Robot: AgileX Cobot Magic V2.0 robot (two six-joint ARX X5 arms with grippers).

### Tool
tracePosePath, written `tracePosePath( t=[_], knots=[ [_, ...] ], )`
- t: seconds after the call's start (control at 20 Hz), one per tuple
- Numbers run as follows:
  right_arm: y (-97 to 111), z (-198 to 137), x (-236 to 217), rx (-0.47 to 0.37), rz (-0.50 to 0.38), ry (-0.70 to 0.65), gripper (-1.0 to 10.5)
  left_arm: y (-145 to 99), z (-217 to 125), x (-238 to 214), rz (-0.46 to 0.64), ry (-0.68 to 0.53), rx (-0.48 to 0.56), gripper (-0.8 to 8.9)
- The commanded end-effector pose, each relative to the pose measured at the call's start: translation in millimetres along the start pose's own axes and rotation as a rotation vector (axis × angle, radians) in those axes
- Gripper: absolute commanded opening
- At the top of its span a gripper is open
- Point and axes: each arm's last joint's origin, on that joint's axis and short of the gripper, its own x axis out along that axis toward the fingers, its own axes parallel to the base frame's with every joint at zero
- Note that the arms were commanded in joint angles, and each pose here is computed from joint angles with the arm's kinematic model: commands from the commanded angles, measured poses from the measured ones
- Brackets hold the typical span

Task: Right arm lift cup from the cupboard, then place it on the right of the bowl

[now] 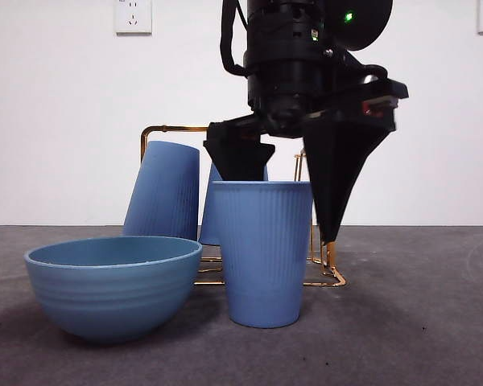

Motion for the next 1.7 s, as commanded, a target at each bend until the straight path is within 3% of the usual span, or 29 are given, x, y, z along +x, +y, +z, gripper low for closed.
tracePosePath(
  t=[0.05,0.35,0.75,1.05,1.45,1.7],
  knots=[
    [2.1,2.4,-3.7,-0.036,0.003,-0.021,5.4,-5.2,7.1,-4.6,0.005,-0.015,0.025,4.72],
    [1.9,2.7,-3.6,-0.106,-0.004,-0.026,5.4,-6.4,-0.3,-50.6,0.000,-0.091,0.044,4.72],
    [3.9,5.8,-3.8,-0.214,0.012,-0.059,5.4,10.5,-61.6,-131.7,-0.002,-0.248,0.025,4.72],
    [4.7,7.1,-3.6,-0.272,0.016,-0.072,5.4,44.5,-146.8,-140.7,0.022,-0.329,-0.089,4.72],
    [8.0,12.4,-4.0,-0.357,0.037,-0.132,5.4,52.9,-273.2,-130.0,0.064,-0.728,-0.246,4.71],
    [8.1,12.5,-4.0,-0.357,0.037,-0.133,5.4,47.5,-331.1,-122.4,0.133,-0.950,-0.427,4.68]
  ],
)
